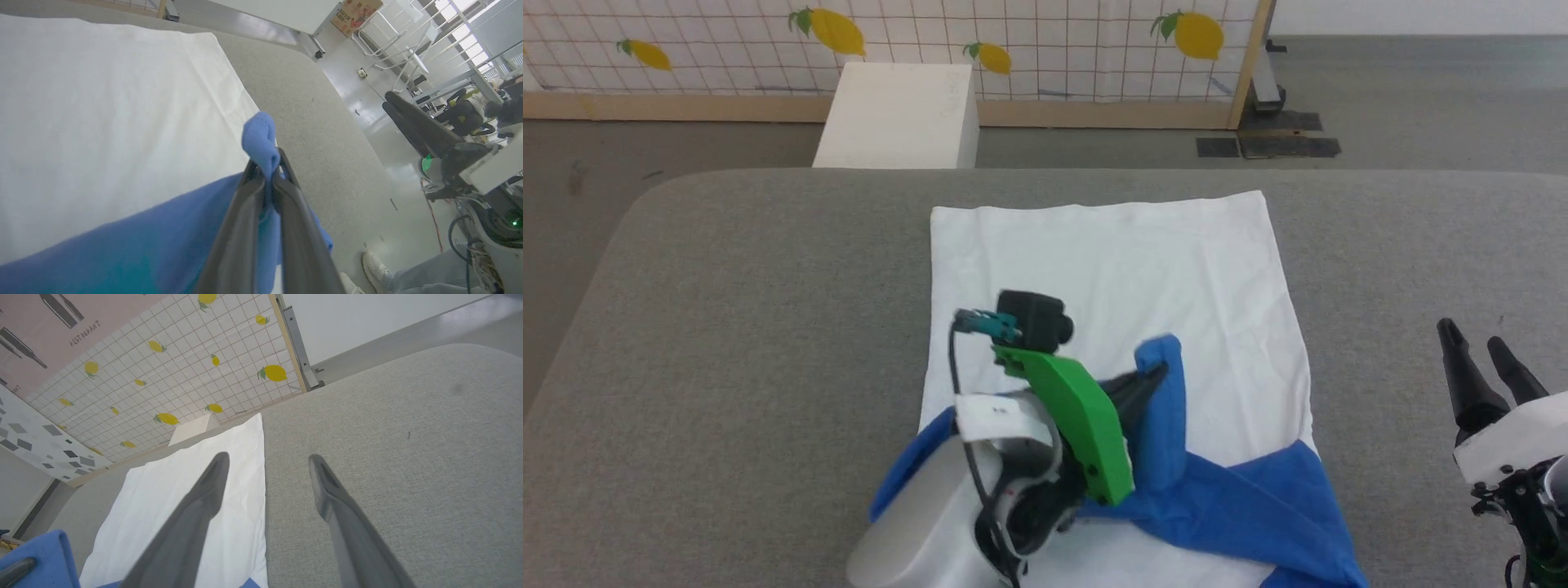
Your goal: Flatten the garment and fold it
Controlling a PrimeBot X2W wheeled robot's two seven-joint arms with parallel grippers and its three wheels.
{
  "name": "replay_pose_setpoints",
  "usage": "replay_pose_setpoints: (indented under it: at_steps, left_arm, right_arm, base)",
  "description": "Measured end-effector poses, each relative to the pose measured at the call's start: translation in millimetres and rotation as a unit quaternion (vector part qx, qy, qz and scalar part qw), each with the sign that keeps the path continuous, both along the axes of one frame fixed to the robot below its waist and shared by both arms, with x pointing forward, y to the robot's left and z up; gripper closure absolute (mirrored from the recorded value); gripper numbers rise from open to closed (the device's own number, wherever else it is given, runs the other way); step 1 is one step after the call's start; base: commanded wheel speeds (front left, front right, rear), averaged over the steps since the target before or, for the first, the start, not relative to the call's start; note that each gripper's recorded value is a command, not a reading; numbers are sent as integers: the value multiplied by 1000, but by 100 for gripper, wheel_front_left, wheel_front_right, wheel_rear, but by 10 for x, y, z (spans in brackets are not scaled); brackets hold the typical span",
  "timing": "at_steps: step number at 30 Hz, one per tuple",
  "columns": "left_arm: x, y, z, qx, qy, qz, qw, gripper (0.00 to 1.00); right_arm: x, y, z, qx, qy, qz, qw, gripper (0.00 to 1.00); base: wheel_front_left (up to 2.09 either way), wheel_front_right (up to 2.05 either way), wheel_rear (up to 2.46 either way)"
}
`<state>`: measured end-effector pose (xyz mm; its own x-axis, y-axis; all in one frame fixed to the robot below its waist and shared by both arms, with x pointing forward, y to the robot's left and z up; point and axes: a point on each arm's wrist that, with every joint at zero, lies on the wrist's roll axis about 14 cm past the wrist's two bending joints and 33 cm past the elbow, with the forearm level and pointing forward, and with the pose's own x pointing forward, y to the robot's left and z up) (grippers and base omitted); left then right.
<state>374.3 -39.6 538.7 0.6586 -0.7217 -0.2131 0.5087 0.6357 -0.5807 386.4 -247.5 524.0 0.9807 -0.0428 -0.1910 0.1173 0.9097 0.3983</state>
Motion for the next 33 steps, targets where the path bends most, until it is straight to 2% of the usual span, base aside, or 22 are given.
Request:
replay_pose_setpoints:
  at_steps: [7,14,15,17,21,26,30,33]
  left_arm:
    - [-423,-508,-615,32,80,-94,992,100]
    - [-570,-679,-1027,72,130,-140,979,99]
    - [-587,-696,-1071,76,136,-146,977,74]
    - [-598,-723,-1108,73,148,-151,975,0]
    - [-616,-771,-1087,68,165,-168,969,0]
    - [-474,-796,-784,39,148,-162,975,0]
    - [-151,-718,-271,-20,89,-112,990,0]
    - [168,-499,123,-51,21,-52,997,0]
  right_arm:
    - [-72,-154,-175,2,25,-23,999,0]
    - [-68,-267,-293,2,39,-42,998,0]
    - [-73,-281,-314,2,40,-45,998,0]
    - [-85,-303,-352,5,44,-49,998,0]
    - [-99,-324,-421,8,51,-54,997,0]
    - [-94,-297,-396,11,45,-52,998,0]
    - [-76,-220,-319,14,33,-40,999,0]
    - [-48,-141,-259,15,24,-28,999,0]
  base:
    - [0,0,0]
    - [0,0,0]
    - [0,0,0]
    - [0,0,0]
    - [0,0,0]
    - [0,0,0]
    - [0,0,0]
    - [0,0,0]
